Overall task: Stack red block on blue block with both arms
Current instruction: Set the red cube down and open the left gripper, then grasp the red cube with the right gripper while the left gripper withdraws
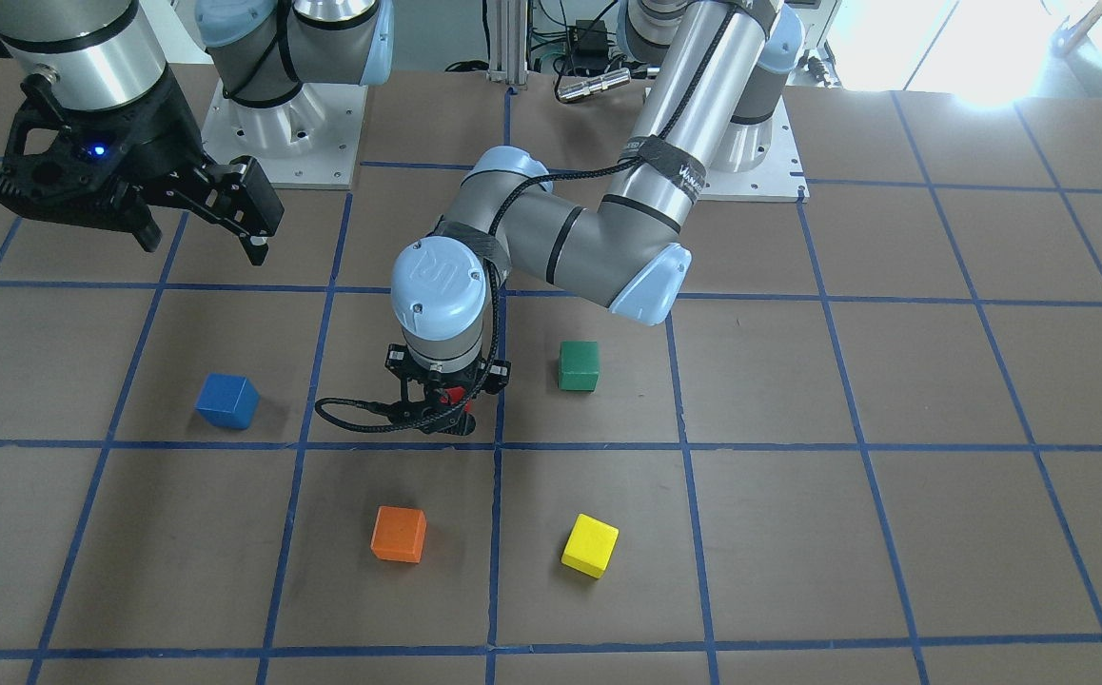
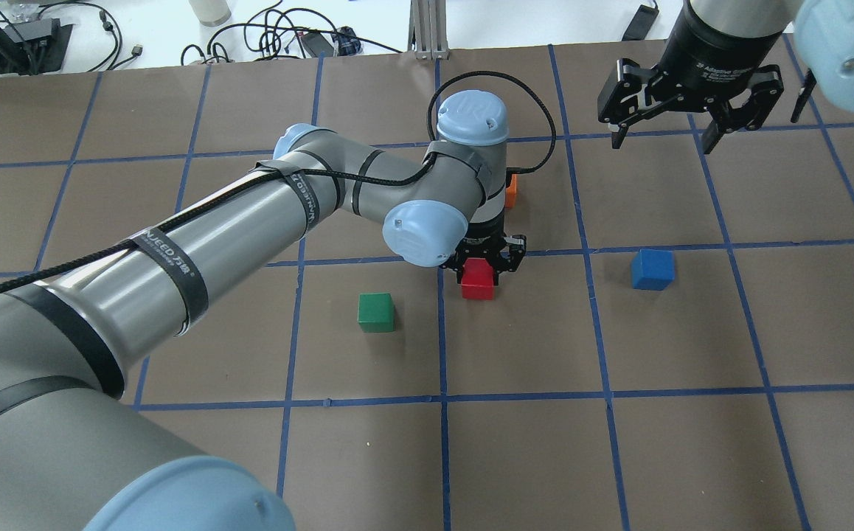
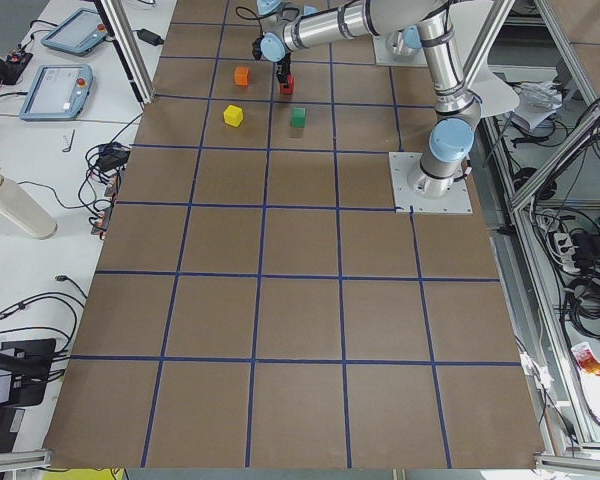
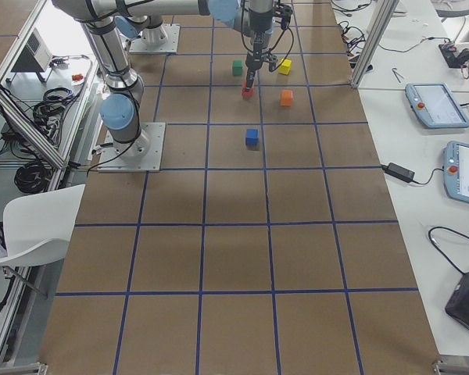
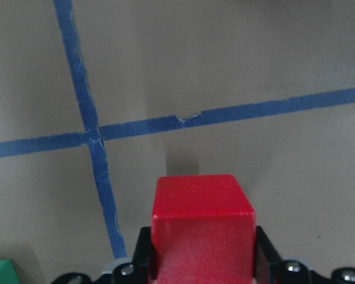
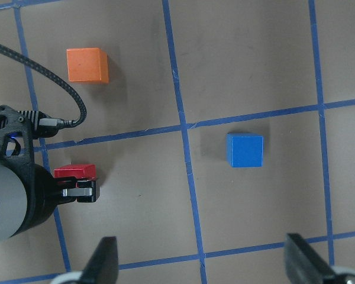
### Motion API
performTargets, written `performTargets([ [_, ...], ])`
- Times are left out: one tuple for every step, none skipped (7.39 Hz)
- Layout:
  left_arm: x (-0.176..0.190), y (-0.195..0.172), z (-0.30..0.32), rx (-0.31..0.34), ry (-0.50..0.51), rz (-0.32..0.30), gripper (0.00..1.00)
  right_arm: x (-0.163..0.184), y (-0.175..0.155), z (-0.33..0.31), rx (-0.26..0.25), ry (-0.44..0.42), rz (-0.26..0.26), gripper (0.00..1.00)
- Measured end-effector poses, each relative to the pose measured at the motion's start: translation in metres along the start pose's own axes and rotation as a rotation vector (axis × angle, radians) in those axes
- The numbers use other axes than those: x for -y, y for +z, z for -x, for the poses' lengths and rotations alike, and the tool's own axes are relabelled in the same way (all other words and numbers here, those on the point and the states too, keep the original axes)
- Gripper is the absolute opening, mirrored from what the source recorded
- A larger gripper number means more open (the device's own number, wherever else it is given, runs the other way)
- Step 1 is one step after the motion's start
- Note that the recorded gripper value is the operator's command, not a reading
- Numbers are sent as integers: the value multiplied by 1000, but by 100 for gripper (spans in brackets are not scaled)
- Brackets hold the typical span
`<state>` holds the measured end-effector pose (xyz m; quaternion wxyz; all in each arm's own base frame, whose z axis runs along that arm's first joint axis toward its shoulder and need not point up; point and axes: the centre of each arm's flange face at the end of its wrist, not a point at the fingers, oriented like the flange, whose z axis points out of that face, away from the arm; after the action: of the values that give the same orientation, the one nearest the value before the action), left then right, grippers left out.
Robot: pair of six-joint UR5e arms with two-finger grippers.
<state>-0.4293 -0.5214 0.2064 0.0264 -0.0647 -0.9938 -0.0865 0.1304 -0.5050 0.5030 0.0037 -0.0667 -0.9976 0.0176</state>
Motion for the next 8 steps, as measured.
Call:
performTargets([
  [-1,-5,1,-1,5,-4,100,0,0,0,0,0,1,100],
  [-4,-15,4,-4,9,-13,100,-1,1,1,0,2,3,100],
  [-4,-26,13,-7,6,-25,100,-1,2,1,2,6,5,100],
  [0,-44,32,-9,-7,-46,100,-2,3,2,6,9,10,100],
  [5,-72,61,-8,-27,-77,100,-5,9,5,10,10,23,100],
  [7,-104,96,-8,-36,-105,100,-12,22,15,10,11,45,100],
  [4,-135,132,-8,-33,-125,100,-21,35,34,7,16,61,100],
  [-4,-165,166,-8,-33,-134,100,-28,53,57,4,24,68,100],
])
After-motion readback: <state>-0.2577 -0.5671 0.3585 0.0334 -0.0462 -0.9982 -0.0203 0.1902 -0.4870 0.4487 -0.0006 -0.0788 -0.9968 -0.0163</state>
